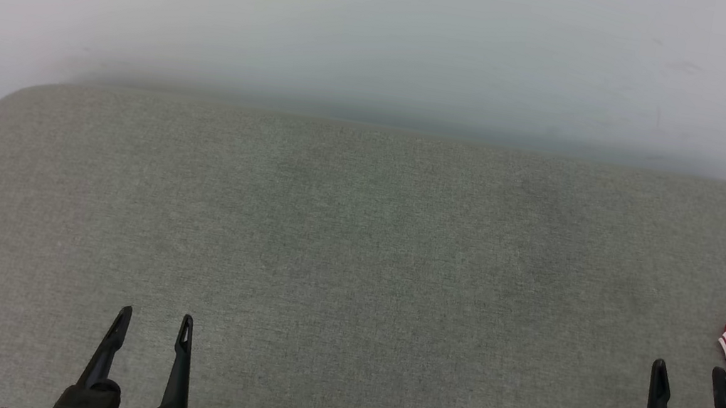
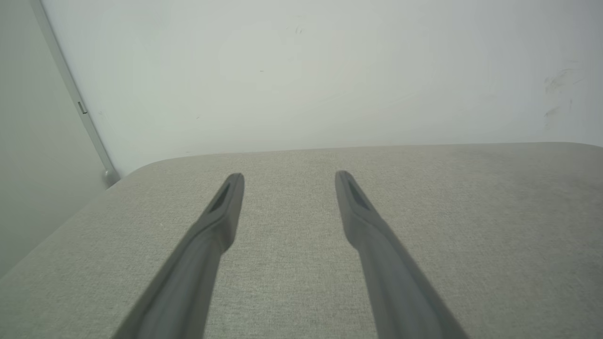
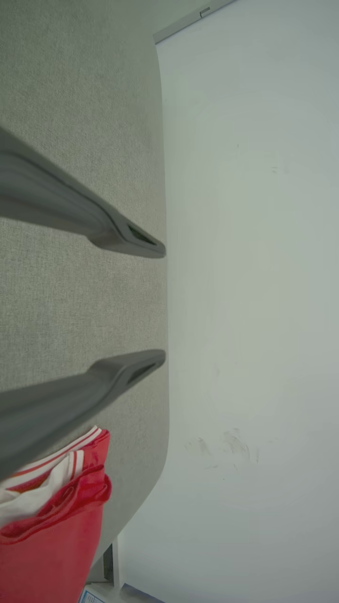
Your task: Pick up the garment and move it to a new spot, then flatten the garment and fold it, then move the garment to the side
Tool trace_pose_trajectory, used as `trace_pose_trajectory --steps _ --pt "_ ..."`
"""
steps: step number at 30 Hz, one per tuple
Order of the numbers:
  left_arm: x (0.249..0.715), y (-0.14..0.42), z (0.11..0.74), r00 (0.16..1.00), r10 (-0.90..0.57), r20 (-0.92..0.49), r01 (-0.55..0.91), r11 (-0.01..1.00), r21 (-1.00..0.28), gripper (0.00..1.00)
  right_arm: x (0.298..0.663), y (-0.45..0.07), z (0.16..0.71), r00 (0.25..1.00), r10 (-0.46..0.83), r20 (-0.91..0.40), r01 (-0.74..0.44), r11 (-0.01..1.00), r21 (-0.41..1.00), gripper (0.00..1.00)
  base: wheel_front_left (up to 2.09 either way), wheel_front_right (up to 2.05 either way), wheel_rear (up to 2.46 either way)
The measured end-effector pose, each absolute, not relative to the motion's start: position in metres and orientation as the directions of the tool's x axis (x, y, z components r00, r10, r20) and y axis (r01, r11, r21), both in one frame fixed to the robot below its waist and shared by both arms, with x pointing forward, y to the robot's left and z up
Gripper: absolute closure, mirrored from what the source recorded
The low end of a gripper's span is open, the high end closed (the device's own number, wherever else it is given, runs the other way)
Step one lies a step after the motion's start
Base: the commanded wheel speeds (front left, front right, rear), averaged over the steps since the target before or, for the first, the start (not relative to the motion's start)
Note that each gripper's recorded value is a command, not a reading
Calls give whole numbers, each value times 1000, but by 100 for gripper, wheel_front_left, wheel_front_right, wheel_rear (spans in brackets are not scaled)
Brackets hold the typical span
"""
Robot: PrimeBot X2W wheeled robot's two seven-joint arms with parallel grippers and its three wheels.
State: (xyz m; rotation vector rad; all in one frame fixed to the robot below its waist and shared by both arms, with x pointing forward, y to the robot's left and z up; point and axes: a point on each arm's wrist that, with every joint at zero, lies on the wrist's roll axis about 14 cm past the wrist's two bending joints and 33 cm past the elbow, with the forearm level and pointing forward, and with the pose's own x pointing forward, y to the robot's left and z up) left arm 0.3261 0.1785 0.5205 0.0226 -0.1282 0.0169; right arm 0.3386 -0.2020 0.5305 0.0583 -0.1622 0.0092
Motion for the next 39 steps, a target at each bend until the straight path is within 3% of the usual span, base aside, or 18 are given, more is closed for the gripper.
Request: trace_pose_trajectory --steps 10,11,16,39 --pt "325 181 520 992 26 125 -28 1000 13 0 334 -198 525 989 12 146 -22 998 67 0 0 0 0" --pt "325 181 518 992 26 122 -28 1000 13 100 334 -198 524 990 11 142 -21 997 68 100 0 0 0" --pt "322 181 502 997 30 68 -30 1000 -2 100 332 -199 509 995 7 95 -15 996 87 100 0 0 0" --pt "338 193 487 997 73 -36 -81 880 -469 100 346 -205 498 998 -58 23 37 852 522 100 0 0 0"
